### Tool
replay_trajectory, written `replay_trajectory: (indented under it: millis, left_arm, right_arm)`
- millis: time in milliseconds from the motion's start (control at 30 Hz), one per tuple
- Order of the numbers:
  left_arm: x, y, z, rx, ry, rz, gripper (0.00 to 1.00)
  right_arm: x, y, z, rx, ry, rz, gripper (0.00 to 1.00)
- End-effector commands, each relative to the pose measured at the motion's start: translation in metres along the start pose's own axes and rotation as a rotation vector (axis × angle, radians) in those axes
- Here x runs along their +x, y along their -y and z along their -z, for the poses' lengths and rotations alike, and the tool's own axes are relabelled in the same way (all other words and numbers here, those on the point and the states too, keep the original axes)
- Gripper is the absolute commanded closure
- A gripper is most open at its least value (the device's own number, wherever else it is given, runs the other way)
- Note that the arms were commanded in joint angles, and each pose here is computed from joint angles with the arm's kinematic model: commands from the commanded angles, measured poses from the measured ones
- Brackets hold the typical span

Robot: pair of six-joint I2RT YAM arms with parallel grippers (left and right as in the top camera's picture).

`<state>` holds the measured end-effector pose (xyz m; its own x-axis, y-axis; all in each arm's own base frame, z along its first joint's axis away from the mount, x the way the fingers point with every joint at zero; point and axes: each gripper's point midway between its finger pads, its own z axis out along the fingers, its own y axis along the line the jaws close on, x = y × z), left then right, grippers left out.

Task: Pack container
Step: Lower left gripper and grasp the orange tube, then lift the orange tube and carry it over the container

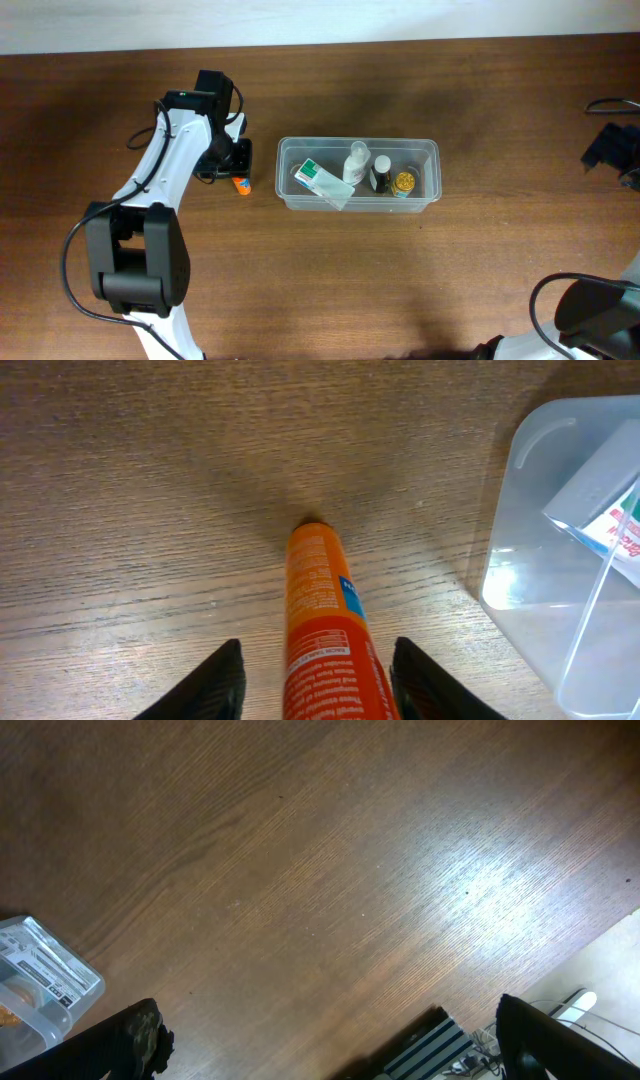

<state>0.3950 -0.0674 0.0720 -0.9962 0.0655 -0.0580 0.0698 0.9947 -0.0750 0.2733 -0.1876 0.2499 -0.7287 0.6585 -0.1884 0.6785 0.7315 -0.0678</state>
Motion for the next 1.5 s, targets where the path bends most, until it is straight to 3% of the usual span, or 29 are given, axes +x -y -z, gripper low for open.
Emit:
replay_trajectory:
  millis: [0, 433, 533, 833, 1167, 1467]
  left_arm:
    - [0.004, -0.003, -0.01, -0.01, -0.027, -0.002, 0.58]
    - [0.006, -0.004, -0.009, -0.011, -0.034, -0.001, 0.64]
    - [0.005, -0.003, -0.009, -0.011, -0.031, -0.002, 0.71]
    - [-0.004, -0.001, 0.013, -0.01, -0.012, -0.003, 0.72]
    - [-0.017, 0.007, 0.089, 0.008, 0.046, -0.007, 0.71]
    - [-0.022, 0.053, 0.177, 0.193, 0.189, -0.058, 0.71]
  right_arm:
    - [0.0, -0.001, -0.003, -0.004, -0.009, -0.01, 0.02]
    - [0.0, -0.001, -0.003, -0.003, -0.009, -0.01, 0.02]
    - [0.0, -0.001, -0.003, -0.003, -0.009, -0.009, 0.02]
    - [0.0, -0.001, -0.003, -0.004, -0.009, -0.01, 0.02]
    - [0.0, -0.001, -0.003, -0.004, -0.009, -0.01, 0.02]
    - [0.0, -0.001, -0.003, -0.004, -0.009, -0.009, 0.02]
